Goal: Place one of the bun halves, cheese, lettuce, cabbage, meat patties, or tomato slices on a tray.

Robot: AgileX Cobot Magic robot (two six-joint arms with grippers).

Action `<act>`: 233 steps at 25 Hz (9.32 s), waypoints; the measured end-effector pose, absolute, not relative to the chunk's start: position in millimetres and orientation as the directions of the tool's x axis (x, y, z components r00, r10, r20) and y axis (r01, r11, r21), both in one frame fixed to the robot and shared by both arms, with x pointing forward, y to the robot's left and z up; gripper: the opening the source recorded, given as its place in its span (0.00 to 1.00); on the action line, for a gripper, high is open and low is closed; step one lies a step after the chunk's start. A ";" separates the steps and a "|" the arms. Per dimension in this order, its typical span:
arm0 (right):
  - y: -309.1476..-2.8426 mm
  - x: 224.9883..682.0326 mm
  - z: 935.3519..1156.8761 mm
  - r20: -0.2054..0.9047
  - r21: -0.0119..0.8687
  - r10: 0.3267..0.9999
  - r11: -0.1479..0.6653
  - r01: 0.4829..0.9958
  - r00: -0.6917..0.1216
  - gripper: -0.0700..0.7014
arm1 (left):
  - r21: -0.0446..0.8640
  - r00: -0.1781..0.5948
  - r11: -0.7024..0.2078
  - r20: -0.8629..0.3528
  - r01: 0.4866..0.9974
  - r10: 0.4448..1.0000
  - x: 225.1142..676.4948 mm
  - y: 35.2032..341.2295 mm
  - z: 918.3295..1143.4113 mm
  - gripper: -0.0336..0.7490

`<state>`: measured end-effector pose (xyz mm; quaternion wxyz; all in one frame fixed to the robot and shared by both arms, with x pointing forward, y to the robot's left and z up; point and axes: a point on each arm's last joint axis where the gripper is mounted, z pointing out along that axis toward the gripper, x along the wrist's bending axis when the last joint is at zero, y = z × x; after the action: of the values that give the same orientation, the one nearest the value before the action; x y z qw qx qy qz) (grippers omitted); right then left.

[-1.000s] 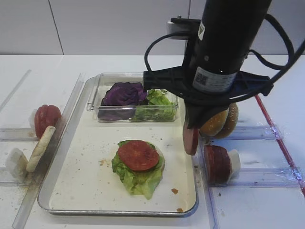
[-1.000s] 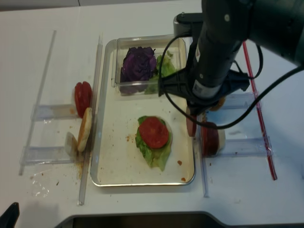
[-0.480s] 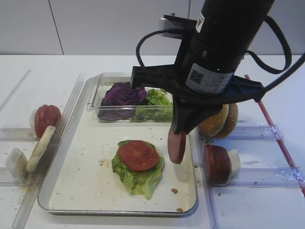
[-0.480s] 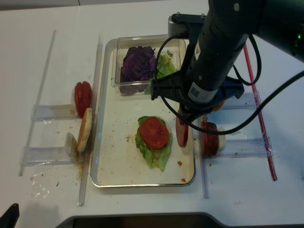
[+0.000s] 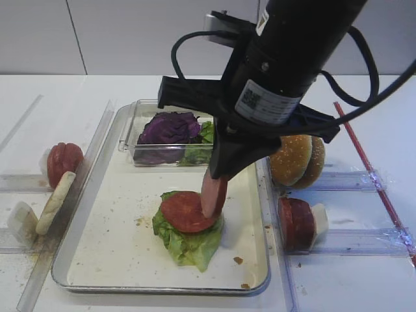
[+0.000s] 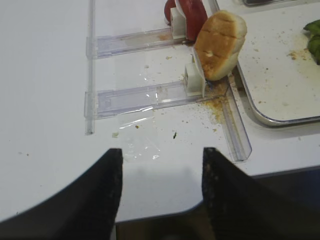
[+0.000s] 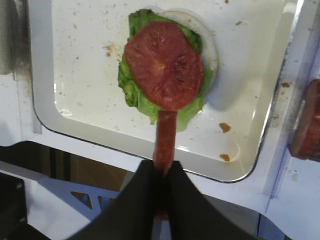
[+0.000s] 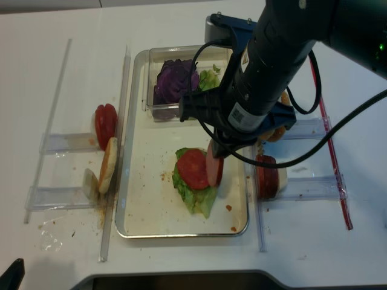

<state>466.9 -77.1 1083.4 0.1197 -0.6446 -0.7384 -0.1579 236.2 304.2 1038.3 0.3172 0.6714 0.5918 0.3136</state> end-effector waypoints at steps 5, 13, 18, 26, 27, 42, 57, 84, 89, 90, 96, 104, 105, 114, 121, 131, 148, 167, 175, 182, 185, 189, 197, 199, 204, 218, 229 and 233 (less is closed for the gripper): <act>-75.0 467.5 1084.3 0.402 0.088 0.905 0.114 0.990 -0.140 0.21 | 0.797 0.103 -0.098 0.046 0.596 0.994 236.2 304.2 1038.3 0.49; -69.0 469.4 1082.8 0.448 0.082 0.885 0.101 0.992 -0.127 0.21 | 0.797 0.103 -0.098 0.046 0.596 0.994 236.2 304.2 1038.3 0.49; -58.5 474.0 1071.5 0.489 0.045 0.864 0.116 0.992 -0.123 0.21 | 0.797 0.103 -0.098 0.046 0.596 0.994 236.2 304.2 1038.3 0.49; -44.4 476.9 1055.4 0.502 0.023 0.854 0.143 0.990 -0.135 0.21 | 0.798 0.103 -0.098 0.046 0.594 0.994 236.3 304.1 1038.4 0.49; -42.9 478.5 1051.8 0.501 0.018 0.856 0.141 0.990 -0.131 0.21 | 0.798 0.103 -0.098 0.046 0.594 0.994 236.3 304.1 1038.4 0.49; -35.3 492.5 1041.0 0.515 0.095 0.847 0.098 0.991 -0.133 0.21 | 0.799 0.103 -0.098 0.046 0.594 0.994 236.4 304.1 1038.5 0.49; -32.6 496.2 1027.8 0.495 0.062 0.862 0.093 0.994 -0.111 0.21 | 0.799 0.103 -0.098 0.046 0.594 0.994 236.4 304.1 1038.5 0.49; -32.8 497.1 1022.2 0.474 0.046 0.874 0.096 0.994 -0.106 0.21 | 0.799 0.103 -0.098 0.046 0.594 0.994 236.4 304.1 1038.5 0.49; -38.4 503.7 1019.7 0.470 0.039 0.879 0.074 0.997 -0.084 0.21 | 0.799 0.103 -0.098 0.046 0.594 0.994 236.4 304.1 1038.5 0.49; -40.5 505.4 1019.6 0.468 0.038 0.880 0.069 0.997 -0.079 0.21 | 0.799 0.103 -0.098 0.046 0.594 0.994 236.4 304.1 1038.5 0.49; -44.2 509.6 1015.2 0.449 0.028 0.891 0.059 0.998 -0.066 0.21 | 0.799 0.103 -0.098 0.046 0.594 0.994 236.4 304.1 1038.5 0.49; -47.0 512.7 1004.8 0.389 0.021 0.919 0.062 0.998 -0.066 0.21 | 0.799 0.103 -0.098 0.046 0.594 0.994 236.4 304.1 1038.5 0.49; -47.8 512.8 1004.5 0.379 0.022 0.923 0.062 0.998 -0.065 0.21 | 0.799 0.103 -0.098 0.046 0.594 0.994 236.4 304.1 1038.5 0.49; -48.2 514.3 998.3 0.354 0.008 0.933 0.064 0.998 -0.063 0.24 | 0.799 0.103 -0.098 0.046 0.594 0.994 236.4 304.1 1038.5 0.49; -50.2 513.9 997.6 0.332 0.008 0.940 0.076 0.997 -0.075 0.33 | 0.799 0.103 -0.098 0.046 0.594 0.994 236.4 304.1 1038.5 0.49; -53.4 511.9 996.6 0.299 -0.012 0.950 0.095 0.995 -0.087 0.65 | 0.799 0.103 -0.098 0.046 0.594 0.994 236.4 304.1 1038.5 0.49; -51.0 522.9 1042.3 0.253 0.033 0.956 0.147 0.989 -0.151 0.72 | 0.799 0.103 -0.098 0.046 0.594 0.994 236.4 304.1 1038.5 0.49; -47.1 529.5 1064.1 0.270 0.112 0.939 0.191 0.975 -0.215 0.72 | 0.799 0.103 -0.098 0.046 0.594 0.994 236.4 304.1 1038.5 0.49; -64.9 539.5 1072.4 0.283 0.133 0.940 0.158 0.978 -0.191 0.72 | 0.799 0.103 -0.098 0.046 0.594 0.994 236.4 304.1 1038.5 0.49; -93.6 541.8 1100.9 0.294 0.211 0.938 0.123 0.970 -0.183 0.72 | 0.799 0.103 -0.098 0.046 0.594 0.994 236.4 304.1 1038.5 0.49; -102.9 542.0 1109.1 0.291 0.237 0.939 0.116 0.964 -0.185 0.72 | 0.799 0.103 -0.098 0.046 0.594 0.994 236.4 304.1 1038.5 0.49; -113.0 537.7 1116.0 0.260 0.268 0.946 0.119 0.956 -0.191 0.72 | 0.799 0.103 -0.098 0.046 0.594 0.994 236.4 304.1 1038.5 0.49; -131.8 535.4 1118.2 0.243 0.273 0.954 0.106 0.956 -0.175 0.72 | 0.799 0.101 -0.097 0.046 0.594 0.994 236.4 304.1 1038.5 0.49; -139.0 537.2 1121.1 0.243 0.283 0.956 0.090 0.955 -0.162 0.72 | 0.799 0.101 -0.097 0.046 0.594 0.994 236.4 304.1 1038.5 0.49; -157.8 539.7 1129.5 0.241 0.312 0.960 0.064 0.948 -0.144 0.72 | 0.799 0.101 -0.097 0.046 0.594 0.994 236.4 304.1 1038.5 0.49; -235.2 515.3 1128.3 0.186 0.321 0.982 -0.021 0.947 -0.042 0.72 | 0.799 0.101 -0.097 0.046 0.594 0.994 236.4 304.1 1038.5 0.49; -299.4 472.6 1122.2 0.131 0.332 0.987 -0.136 0.933 0.097 0.72 | 0.799 0.101 -0.097 0.046 0.594 0.994 236.4 304.1 1038.5 0.49; -300.4 470.4 1120.9 0.126 0.332 0.989 -0.113 0.936 0.075 0.72 | 0.799 0.101 -0.097 0.046 0.594 0.994 236.4 304.1 1038.5 0.49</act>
<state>470.4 -300.4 1120.9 -0.0819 -0.7286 -0.6607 -0.1610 236.4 304.1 1038.5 0.3177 0.6706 0.5919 0.3146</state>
